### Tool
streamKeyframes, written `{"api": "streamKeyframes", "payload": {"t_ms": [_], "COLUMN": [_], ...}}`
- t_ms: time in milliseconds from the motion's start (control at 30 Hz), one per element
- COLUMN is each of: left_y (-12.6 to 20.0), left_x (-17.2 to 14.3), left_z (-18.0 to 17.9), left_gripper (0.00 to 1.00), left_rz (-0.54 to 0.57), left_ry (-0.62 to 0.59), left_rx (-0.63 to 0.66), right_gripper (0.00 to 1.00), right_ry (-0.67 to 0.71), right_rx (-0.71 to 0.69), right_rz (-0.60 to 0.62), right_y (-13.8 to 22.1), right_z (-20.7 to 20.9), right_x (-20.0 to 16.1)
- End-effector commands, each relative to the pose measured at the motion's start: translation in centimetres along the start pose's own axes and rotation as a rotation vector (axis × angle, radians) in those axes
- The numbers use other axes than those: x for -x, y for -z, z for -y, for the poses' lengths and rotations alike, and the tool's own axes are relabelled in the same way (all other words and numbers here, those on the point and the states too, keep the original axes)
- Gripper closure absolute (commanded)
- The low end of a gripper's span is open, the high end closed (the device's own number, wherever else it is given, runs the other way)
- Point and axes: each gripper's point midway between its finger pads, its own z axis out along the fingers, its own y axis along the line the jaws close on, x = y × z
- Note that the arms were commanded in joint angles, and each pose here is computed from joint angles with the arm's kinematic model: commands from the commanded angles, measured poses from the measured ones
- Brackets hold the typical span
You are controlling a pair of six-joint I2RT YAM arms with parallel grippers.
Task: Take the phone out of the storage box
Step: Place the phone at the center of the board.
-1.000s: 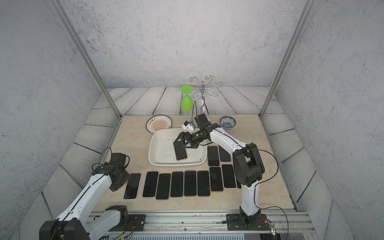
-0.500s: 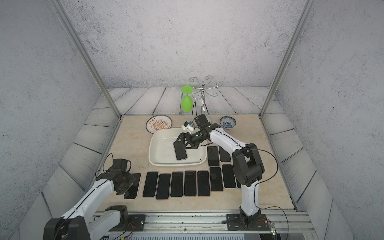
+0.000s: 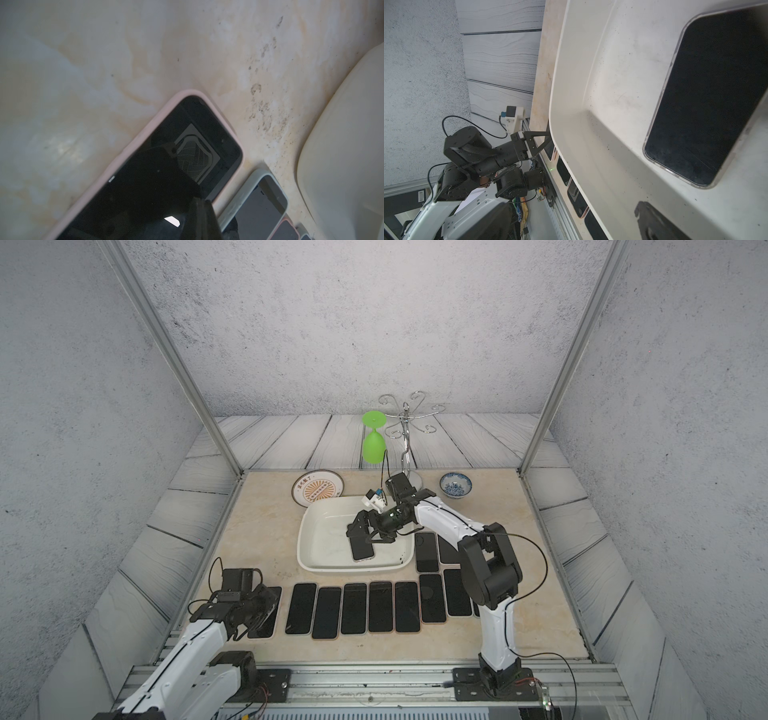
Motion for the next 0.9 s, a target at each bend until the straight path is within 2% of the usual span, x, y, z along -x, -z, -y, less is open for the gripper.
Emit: {"api": "streamKeyframes", "payload": {"t_ms": [0, 67, 133, 167, 267, 367, 467, 567, 767, 867], "left_y": [2.5, 4.2, 5.0, 4.9, 3.9, 4.2, 5.1, 5.8, 4.2, 3.3], "left_x": [1.1, 2.2, 2.7, 2.7, 2.6, 3.4, 4.6, 5.8, 5.5, 5.9], "left_z": [-1.1, -1.5, -2.4, -2.8, -4.3, -6.1, -6.6, -6.4, -7.8, -7.3], "left_gripper": [0.73, 0.55, 0.25, 0.18, 0.16, 0.17, 0.23, 0.23, 0.22, 0.24], "left_rz": [0.086, 0.151, 0.17, 0.162, 0.137, 0.196, 0.292, 0.359, 0.347, 0.337], "left_ry": [0.009, -0.007, -0.029, -0.029, 0.012, 0.075, 0.12, 0.123, 0.158, 0.181], "left_rx": [0.058, 0.1, 0.173, 0.204, 0.312, 0.41, 0.425, 0.418, 0.46, 0.43], "right_gripper": [0.01, 0.01, 0.01, 0.01, 0.01, 0.01, 0.01, 0.01, 0.01, 0.01], "right_ry": [0.024, 0.023, 0.028, 0.031, 0.031, 0.034, 0.039, 0.047, 0.038, 0.042], "right_rx": [-0.009, -0.008, -0.004, -0.003, 0.0, -0.003, -0.005, 0.001, 0.006, 0.004], "right_rz": [-0.014, -0.018, -0.023, -0.024, -0.032, -0.041, -0.051, -0.053, -0.066, -0.069], "right_y": [-0.3, -0.3, -0.5, -0.4, -0.6, -0.5, -0.5, -0.5, -0.9, -0.9], "right_z": [0.0, 0.0, -0.1, -0.1, -0.1, -0.1, 0.0, -0.2, 0.2, 0.2], "right_x": [-0.2, -0.4, -0.5, -0.6, -0.7, -1.0, -1.5, -1.6, -1.8, -1.8]}}
